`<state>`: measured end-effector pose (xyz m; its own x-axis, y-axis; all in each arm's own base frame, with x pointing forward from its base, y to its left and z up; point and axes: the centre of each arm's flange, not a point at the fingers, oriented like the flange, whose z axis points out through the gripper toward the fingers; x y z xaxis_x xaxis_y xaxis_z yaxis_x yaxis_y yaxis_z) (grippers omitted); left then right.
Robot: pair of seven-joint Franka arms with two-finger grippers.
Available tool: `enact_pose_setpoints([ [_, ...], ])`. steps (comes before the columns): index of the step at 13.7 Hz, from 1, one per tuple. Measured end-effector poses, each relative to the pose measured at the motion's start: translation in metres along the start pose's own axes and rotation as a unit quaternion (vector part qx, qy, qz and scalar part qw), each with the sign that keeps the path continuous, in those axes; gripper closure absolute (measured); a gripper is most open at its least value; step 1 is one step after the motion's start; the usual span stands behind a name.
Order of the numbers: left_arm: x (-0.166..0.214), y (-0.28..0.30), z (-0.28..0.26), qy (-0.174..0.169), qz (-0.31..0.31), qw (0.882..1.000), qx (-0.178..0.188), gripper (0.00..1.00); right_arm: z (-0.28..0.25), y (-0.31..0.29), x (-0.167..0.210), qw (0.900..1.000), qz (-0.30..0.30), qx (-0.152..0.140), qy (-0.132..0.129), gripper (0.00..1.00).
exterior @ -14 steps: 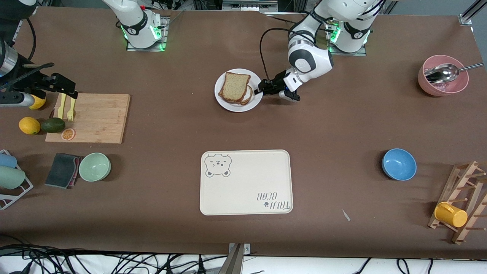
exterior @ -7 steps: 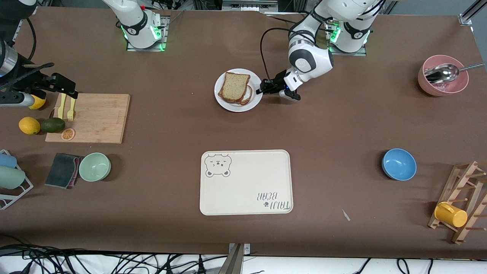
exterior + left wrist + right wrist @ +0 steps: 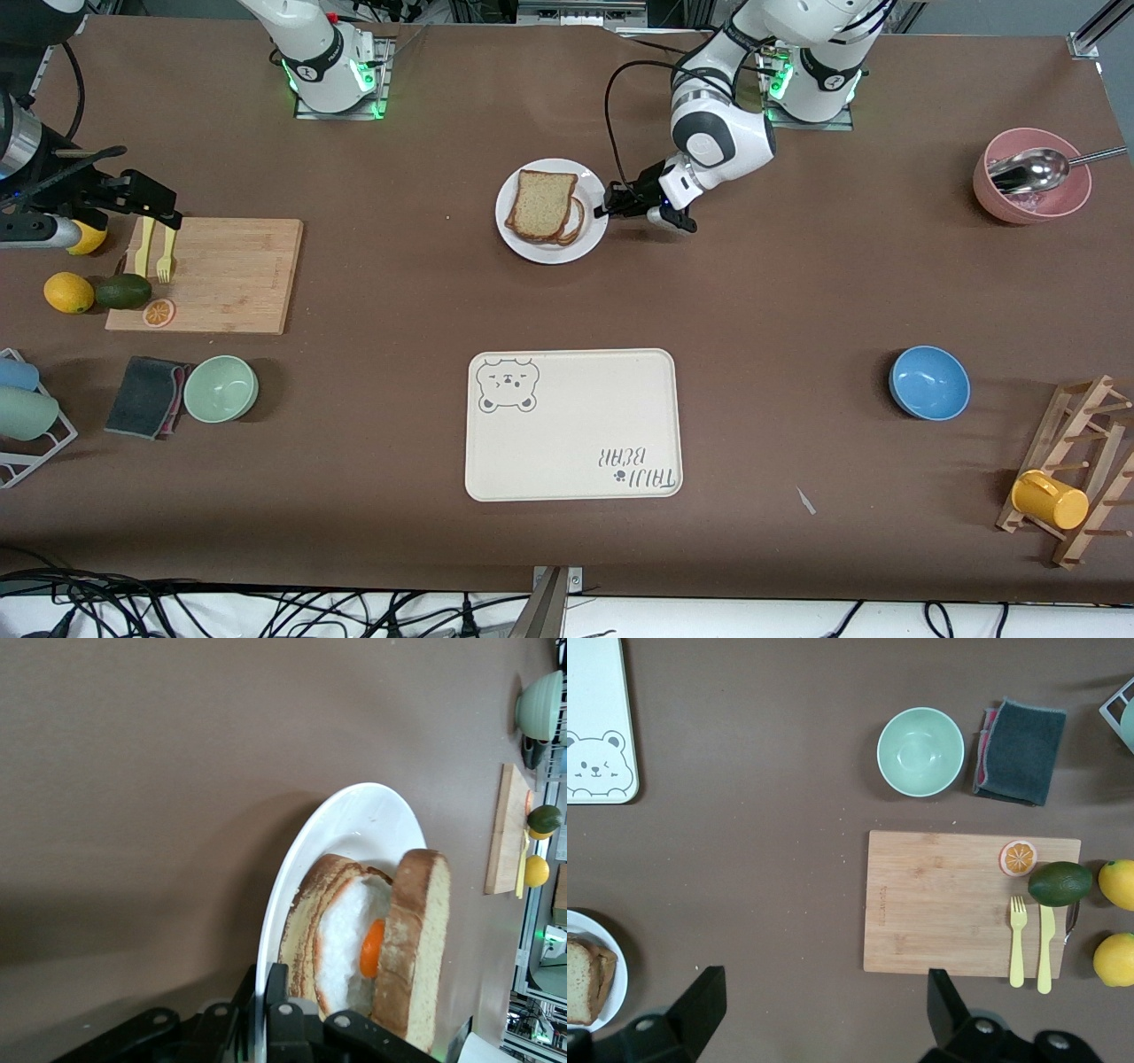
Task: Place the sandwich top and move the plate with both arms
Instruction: 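Slide the plate with the left gripper onto the bear tray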
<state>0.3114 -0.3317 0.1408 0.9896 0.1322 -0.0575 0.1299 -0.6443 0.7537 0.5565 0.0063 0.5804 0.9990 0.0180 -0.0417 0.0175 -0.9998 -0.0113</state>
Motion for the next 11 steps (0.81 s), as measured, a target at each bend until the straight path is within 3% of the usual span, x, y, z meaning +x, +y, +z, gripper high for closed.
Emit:
enact_pose_setpoints([
  [11, 0.02, 0.002, -0.011, 0.021, 0.023, 0.999, -0.011, 0.94, 0.0, 0.0, 0.0, 1.0, 0.0, 0.0, -0.001, 0.0],
])
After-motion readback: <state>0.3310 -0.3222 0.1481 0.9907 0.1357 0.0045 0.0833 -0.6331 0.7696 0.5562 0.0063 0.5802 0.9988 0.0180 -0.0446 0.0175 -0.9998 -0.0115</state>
